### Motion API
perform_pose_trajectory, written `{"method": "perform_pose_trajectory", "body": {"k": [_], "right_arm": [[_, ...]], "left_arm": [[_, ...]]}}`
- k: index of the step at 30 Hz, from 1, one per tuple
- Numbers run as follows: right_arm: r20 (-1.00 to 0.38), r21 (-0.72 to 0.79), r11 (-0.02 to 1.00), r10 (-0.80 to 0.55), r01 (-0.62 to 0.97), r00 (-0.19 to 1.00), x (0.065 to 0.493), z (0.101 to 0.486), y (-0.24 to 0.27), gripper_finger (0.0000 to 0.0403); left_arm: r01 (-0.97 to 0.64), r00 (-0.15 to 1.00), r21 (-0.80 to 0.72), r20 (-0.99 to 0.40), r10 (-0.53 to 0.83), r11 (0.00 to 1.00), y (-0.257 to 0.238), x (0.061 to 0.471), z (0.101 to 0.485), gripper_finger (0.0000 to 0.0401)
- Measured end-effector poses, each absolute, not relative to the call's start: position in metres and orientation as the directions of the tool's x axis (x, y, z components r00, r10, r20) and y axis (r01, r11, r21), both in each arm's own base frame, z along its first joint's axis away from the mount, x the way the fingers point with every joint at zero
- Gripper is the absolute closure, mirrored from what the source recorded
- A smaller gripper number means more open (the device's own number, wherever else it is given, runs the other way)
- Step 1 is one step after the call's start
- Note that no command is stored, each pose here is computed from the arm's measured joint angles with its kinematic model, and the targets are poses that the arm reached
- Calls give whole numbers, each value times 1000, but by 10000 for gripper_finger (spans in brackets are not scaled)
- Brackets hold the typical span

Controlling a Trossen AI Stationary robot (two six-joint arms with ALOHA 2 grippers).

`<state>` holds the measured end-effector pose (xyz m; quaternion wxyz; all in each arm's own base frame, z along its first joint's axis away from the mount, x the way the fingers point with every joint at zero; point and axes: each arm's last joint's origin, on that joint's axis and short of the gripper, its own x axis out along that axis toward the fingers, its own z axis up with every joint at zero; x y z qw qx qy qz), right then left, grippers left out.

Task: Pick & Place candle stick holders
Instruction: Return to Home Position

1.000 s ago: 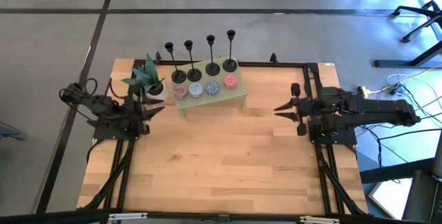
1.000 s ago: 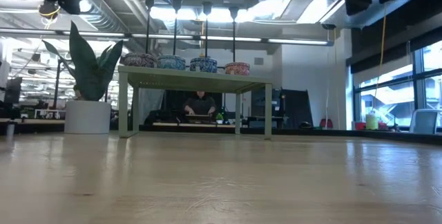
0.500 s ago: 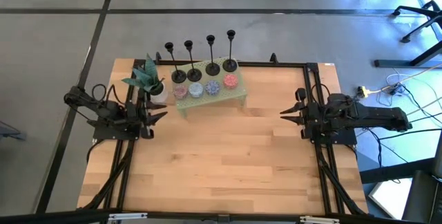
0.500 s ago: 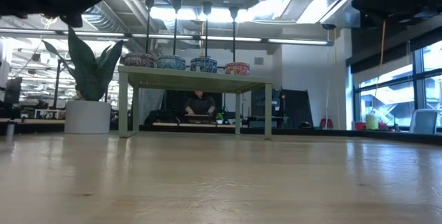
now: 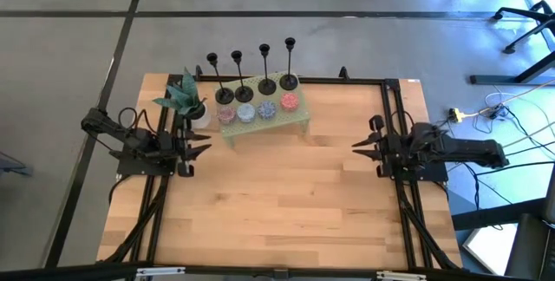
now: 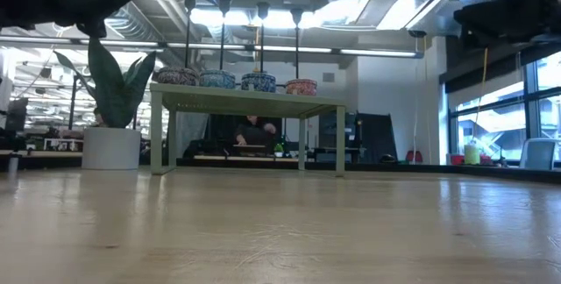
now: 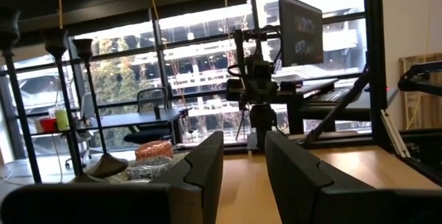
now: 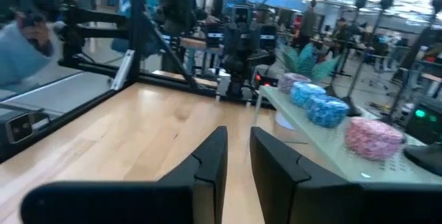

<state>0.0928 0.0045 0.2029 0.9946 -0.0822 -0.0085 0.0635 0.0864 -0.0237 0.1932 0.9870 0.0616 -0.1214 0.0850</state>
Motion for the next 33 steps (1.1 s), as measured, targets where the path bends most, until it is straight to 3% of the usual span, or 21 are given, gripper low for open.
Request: {"method": "perform_pose_trajectory", "body": {"k": [15,33], "right_arm": [[62,-166,972,180,-168,982,99,173,6,336],[83,-146,970,206,-193,975,98,174,7,336]], "left_arm": [[-295,936,78,222,272,952,-20,86,192,297],[-300,935,74,221,277,951,-20,86,192,297]]}}
